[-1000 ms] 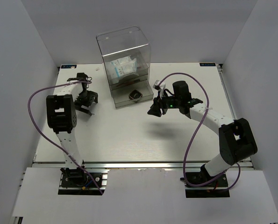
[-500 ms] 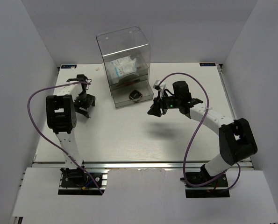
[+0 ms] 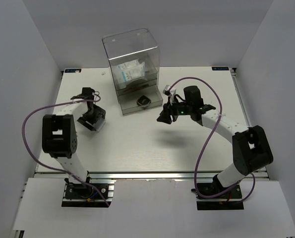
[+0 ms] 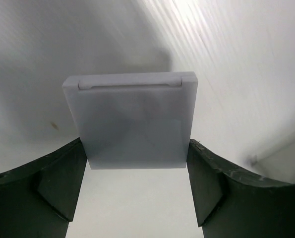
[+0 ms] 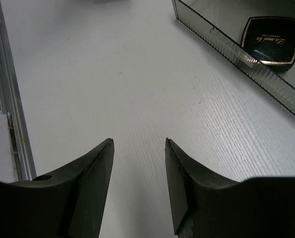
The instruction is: Organize the makeup
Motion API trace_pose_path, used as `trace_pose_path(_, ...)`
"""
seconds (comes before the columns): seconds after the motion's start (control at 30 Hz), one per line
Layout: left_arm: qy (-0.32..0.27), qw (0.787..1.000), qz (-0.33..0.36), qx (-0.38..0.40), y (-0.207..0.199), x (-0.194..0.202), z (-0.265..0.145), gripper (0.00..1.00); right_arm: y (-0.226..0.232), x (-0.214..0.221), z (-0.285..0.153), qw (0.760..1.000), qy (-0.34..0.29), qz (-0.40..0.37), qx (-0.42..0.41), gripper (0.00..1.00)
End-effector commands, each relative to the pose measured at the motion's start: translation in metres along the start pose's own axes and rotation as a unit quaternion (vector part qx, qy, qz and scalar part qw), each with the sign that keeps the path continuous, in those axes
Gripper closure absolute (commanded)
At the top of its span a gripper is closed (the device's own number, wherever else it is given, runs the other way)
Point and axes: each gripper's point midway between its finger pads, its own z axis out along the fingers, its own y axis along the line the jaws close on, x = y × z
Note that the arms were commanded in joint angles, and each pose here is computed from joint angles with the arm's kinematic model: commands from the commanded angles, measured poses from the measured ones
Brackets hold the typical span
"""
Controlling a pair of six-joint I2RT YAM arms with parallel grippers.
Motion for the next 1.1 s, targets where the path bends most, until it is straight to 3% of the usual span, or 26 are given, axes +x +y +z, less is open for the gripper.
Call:
trace_pose_path(0.0,-0.024,0.984,0.091,0.149,-0.058,0.036,-0.057,0.90,0.003,-0.024,-0.010,0.999,-0.023,-0.032,-0.003,0.48)
trace_pose_path(0.2,-0.030,0.956,0.145,0.254,-0.093,0.101,-0.101,0.90,-0.004,-0.026,-0.019,0.999,-0.022,-0.027,0.010,0.48)
trace_pose_path(0.47,-0.088,0.933,0.146,0.316,-0.148,0.101,-0.125,0.88,-0.014,-0.022,-0.034,0.999,-0.025,-0.023,0.031,0.48)
trace_pose_path(0.7,-0.170,0.887,0.193,0.384,-0.205,0.100,-0.143,0.80,-0.017,-0.023,-0.039,0.999,-0.030,-0.025,0.036,0.48)
trace_pose_path(0.93,-0.263,0.851,0.242,0.385,-0.234,0.091,-0.148,0.77,-0.018,-0.019,-0.041,0.999,-0.031,-0.022,0.038,0.47)
trace_pose_path(1.07,-0.301,0.842,0.261,0.363,-0.241,0.088,-0.139,0.73,-0.018,-0.018,-0.042,0.999,-0.031,-0.022,0.039,0.47)
